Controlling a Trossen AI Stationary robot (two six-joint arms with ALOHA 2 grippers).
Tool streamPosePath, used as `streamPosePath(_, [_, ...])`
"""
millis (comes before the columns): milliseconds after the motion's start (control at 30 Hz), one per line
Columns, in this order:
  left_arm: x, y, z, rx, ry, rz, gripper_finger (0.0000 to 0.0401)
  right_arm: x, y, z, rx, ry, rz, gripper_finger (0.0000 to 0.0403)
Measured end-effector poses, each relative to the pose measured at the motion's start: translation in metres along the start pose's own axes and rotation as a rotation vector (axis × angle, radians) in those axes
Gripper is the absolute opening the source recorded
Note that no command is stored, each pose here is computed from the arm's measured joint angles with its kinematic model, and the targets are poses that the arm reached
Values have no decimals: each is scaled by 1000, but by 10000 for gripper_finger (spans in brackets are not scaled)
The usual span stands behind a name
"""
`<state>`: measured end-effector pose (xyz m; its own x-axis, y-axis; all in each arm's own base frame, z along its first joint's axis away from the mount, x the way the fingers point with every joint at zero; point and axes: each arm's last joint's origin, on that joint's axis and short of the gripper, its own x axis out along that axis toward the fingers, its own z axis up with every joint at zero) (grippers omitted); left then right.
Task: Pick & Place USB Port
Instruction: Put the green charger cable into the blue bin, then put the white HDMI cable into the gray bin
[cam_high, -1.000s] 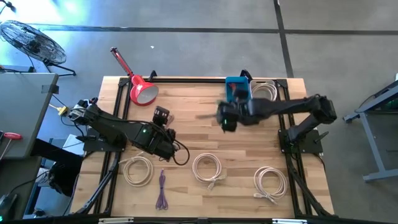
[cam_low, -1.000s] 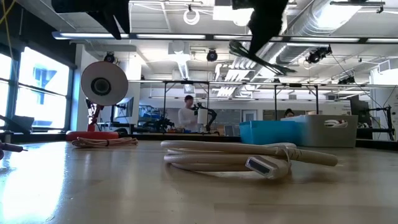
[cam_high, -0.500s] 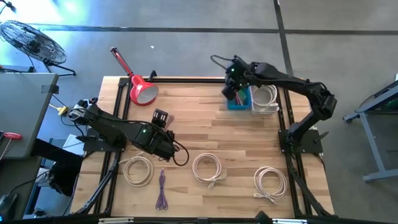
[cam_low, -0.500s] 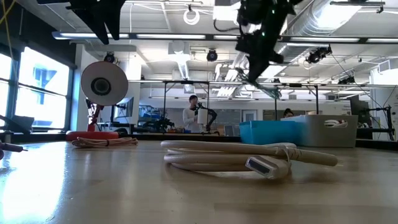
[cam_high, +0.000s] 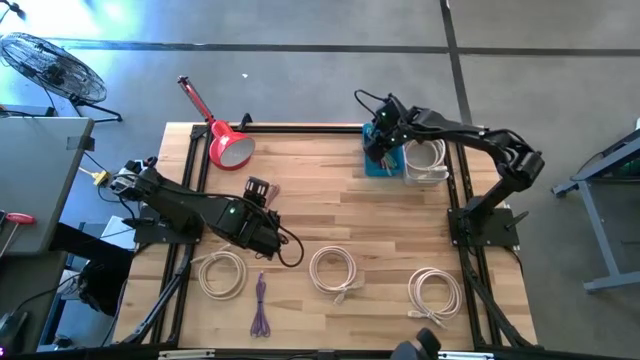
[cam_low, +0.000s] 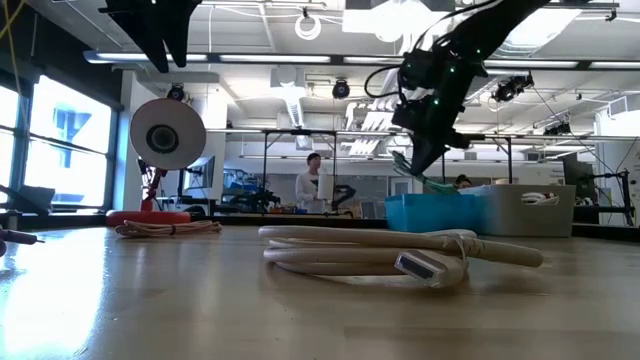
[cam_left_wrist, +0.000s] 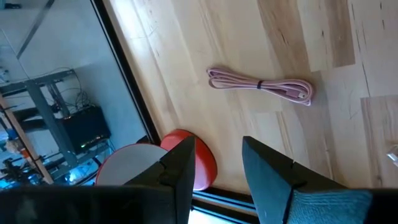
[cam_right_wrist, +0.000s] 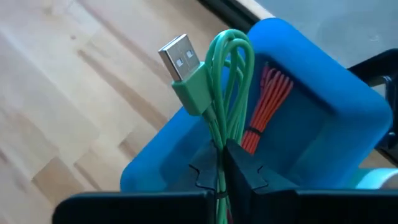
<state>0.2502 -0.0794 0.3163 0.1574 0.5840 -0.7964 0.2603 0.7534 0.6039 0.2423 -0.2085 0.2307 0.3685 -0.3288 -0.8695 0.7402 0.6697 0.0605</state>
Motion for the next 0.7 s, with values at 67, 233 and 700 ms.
streamPosePath(67, [0, 0, 0, 0, 0, 0, 127, 1, 3, -3, -15, 12, 12, 18])
streamPosePath(233, [0, 0, 0, -1, 0, 0, 127, 2, 7, -5, -31, 20, -15, 76])
streamPosePath(700, [0, 0, 0, -3, 0, -4, 127, -6, 13, 10, -168, -85, -61, 172])
